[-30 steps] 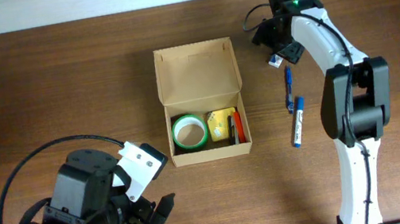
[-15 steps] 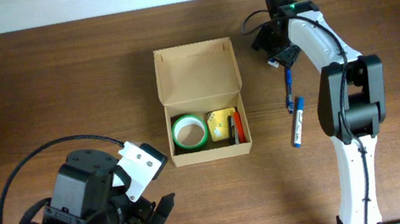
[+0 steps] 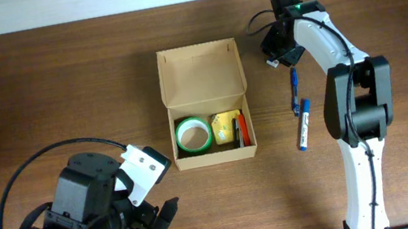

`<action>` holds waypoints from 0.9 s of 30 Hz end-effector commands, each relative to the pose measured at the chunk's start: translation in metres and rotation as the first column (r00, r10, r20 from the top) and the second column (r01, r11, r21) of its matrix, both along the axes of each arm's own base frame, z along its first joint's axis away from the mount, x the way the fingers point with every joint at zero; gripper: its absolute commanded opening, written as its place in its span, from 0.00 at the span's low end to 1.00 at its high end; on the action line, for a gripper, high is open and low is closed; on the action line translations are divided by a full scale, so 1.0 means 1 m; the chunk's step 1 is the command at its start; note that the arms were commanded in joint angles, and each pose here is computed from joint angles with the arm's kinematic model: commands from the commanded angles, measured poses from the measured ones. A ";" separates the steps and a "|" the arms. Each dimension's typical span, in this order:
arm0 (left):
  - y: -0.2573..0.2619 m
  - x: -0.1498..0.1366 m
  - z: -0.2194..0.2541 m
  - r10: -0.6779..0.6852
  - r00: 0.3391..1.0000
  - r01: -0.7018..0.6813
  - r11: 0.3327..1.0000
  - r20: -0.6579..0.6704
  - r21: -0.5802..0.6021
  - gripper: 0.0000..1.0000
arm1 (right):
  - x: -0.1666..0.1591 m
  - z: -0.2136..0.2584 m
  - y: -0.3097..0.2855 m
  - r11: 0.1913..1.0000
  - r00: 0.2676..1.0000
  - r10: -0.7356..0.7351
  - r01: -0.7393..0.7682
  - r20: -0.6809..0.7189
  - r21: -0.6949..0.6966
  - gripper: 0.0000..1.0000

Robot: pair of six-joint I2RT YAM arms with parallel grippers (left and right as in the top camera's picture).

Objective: Pack container
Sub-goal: 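Move the right gripper above the blue staples box and lower, then grasp the blue staples box with the right gripper and lift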

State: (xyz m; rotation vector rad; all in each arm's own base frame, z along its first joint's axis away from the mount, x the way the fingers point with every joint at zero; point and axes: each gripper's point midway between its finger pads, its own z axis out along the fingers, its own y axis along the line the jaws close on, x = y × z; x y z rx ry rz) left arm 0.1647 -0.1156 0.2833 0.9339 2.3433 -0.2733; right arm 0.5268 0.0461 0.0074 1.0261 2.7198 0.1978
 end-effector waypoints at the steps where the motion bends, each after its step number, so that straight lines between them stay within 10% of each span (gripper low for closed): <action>1: -0.002 0.000 0.005 -0.018 1.000 0.018 1.000 0.016 -0.011 1.00 | -0.006 -0.019 -0.001 1.000 0.999 0.012 -0.012 -0.039 -0.005 0.37; 16: -0.002 0.000 0.005 -0.018 1.000 0.018 1.000 0.016 -0.011 1.00 | -0.002 -0.004 0.005 0.997 0.996 0.082 -0.081 -0.029 0.015 0.26; 27: -0.002 0.000 0.005 -0.018 1.000 0.018 1.000 0.016 -0.010 1.00 | 0.016 0.105 0.015 0.950 0.946 0.313 -0.312 0.084 -0.021 0.23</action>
